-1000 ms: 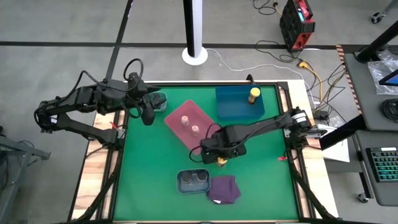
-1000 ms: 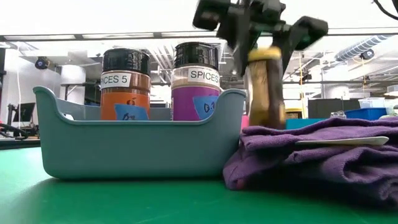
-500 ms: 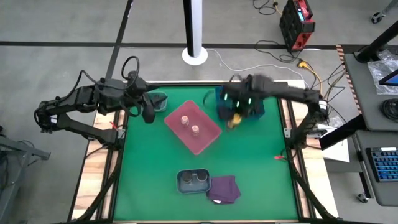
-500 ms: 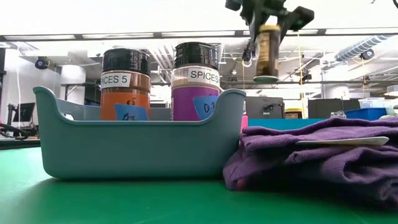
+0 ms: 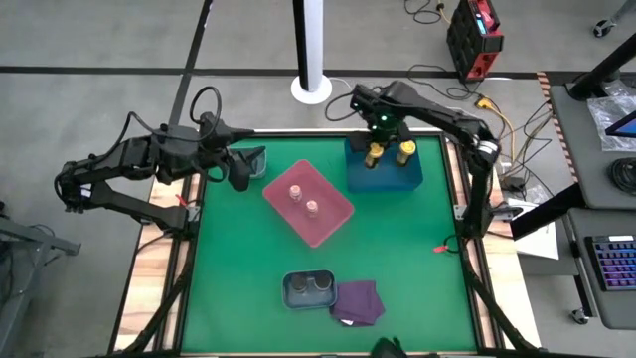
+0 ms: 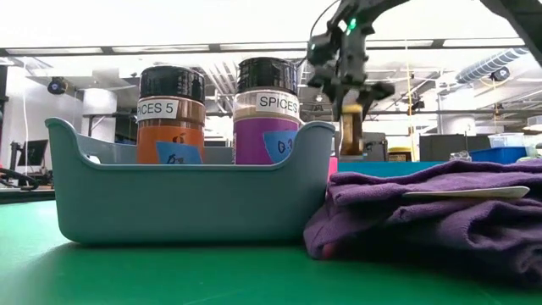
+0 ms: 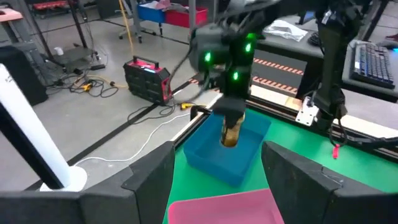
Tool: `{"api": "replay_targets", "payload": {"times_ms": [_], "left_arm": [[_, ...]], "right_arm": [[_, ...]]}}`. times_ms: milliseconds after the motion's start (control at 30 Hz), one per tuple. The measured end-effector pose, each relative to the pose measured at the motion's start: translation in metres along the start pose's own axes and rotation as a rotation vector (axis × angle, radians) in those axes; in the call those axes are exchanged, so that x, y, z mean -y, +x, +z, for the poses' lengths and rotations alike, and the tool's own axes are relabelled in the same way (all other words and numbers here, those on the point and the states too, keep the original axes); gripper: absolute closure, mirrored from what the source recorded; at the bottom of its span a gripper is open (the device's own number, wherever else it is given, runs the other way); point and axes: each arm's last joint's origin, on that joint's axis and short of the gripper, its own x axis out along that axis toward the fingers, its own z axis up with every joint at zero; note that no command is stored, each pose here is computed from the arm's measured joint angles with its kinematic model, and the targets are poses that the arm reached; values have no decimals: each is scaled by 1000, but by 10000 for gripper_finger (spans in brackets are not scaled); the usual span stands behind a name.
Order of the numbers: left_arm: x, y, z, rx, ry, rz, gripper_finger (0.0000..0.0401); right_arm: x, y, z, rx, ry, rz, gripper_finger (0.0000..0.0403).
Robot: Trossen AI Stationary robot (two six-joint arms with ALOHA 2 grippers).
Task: Sort spices by type
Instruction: Put the yellow seasoning can into the blue bin
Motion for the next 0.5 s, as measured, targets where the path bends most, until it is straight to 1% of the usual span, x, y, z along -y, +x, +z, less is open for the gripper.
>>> {"api": "replay_targets", "payload": {"times_ms": [133,267,367,500], "left_arm": [[-1,0,0,6,-6,24,178],[-1,0,0,8,-17,32,178],[-1,0,0,8,-25,34,178],[-1,0,0,11,-30,44,178]], "right_arm": [[-6,28,16,-15,-60,-11,180],[-7,50,26,-53,-89,-39,179],[-5,59,32,-63,-104,-45,179],[-6,65,38,-42,-112,-31,178]]}}
